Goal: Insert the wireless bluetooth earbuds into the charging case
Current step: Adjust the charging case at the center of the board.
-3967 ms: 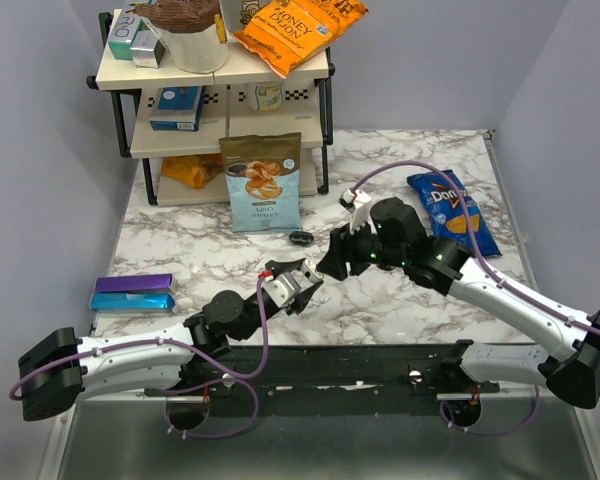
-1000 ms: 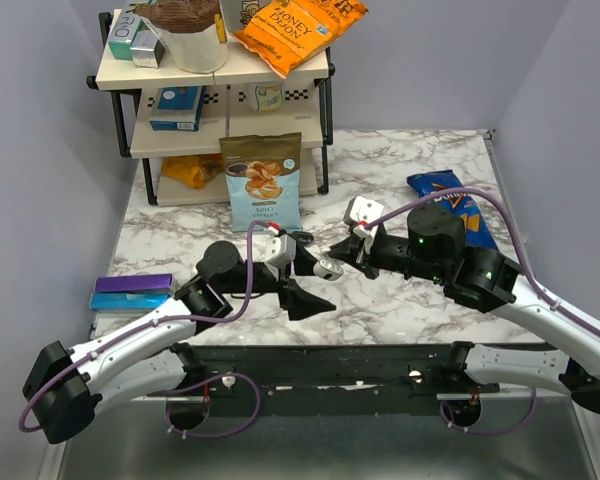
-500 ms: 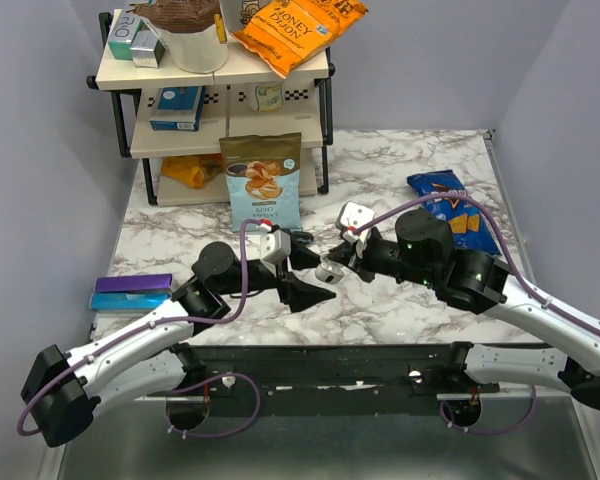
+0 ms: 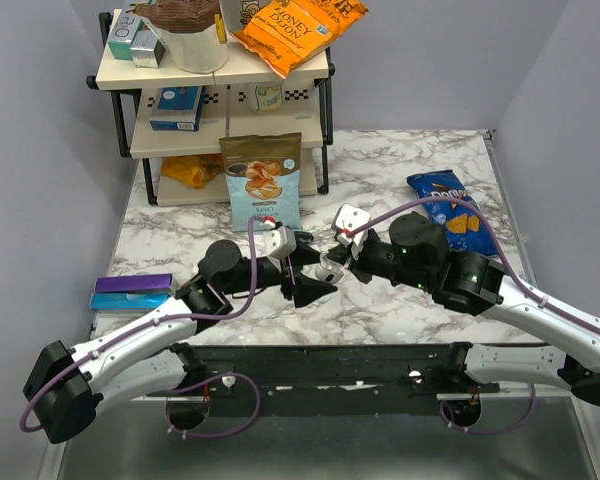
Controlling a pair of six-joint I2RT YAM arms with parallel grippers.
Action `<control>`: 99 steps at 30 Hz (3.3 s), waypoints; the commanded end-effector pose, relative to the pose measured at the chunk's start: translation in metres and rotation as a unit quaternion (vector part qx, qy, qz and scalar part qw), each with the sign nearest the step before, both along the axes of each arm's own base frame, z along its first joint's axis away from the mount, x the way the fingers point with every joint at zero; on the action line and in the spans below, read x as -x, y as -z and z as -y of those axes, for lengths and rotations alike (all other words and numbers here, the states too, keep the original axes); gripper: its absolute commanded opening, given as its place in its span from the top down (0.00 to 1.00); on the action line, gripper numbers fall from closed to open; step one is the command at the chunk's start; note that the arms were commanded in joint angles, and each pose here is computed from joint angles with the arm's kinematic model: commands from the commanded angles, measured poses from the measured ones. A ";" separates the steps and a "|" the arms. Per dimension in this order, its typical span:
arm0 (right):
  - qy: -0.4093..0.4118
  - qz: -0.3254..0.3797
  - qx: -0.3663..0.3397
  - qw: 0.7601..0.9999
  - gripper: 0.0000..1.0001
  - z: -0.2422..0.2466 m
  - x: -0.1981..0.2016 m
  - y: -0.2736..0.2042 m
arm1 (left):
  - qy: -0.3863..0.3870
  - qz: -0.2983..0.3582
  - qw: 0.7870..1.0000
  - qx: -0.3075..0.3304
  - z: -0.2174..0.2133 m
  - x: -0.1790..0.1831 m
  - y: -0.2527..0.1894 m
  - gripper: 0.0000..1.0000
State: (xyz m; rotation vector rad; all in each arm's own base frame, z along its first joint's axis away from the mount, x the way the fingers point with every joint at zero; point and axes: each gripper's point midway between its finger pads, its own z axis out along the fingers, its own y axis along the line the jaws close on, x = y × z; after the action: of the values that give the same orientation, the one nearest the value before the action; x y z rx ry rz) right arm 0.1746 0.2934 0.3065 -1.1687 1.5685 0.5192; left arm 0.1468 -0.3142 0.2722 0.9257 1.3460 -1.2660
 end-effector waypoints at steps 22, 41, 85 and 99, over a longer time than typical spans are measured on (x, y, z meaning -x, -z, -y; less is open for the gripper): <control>0.048 0.048 -0.065 0.996 0.99 0.025 -0.002 -0.060 | -0.195 -0.183 0.963 0.019 -0.030 -0.051 0.028 0.01; 0.109 0.064 0.008 0.992 0.99 0.038 -0.024 -0.032 | -0.027 -0.024 0.999 0.028 -0.008 -0.007 -0.019 0.09; 0.083 0.056 0.045 0.994 0.99 0.007 -0.023 -0.009 | 0.014 0.024 1.000 -0.006 0.015 -0.017 -0.021 0.34; 0.075 0.057 0.057 0.994 0.99 0.004 -0.020 -0.004 | 0.024 0.027 0.999 -0.014 0.018 -0.016 -0.019 0.51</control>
State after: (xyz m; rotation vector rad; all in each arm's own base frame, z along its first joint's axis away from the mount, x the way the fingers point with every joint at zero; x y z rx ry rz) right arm 0.1966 0.2852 0.3036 -1.1241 1.6107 0.2666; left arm 0.1671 -0.3290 0.2728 0.9712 1.3896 -1.2439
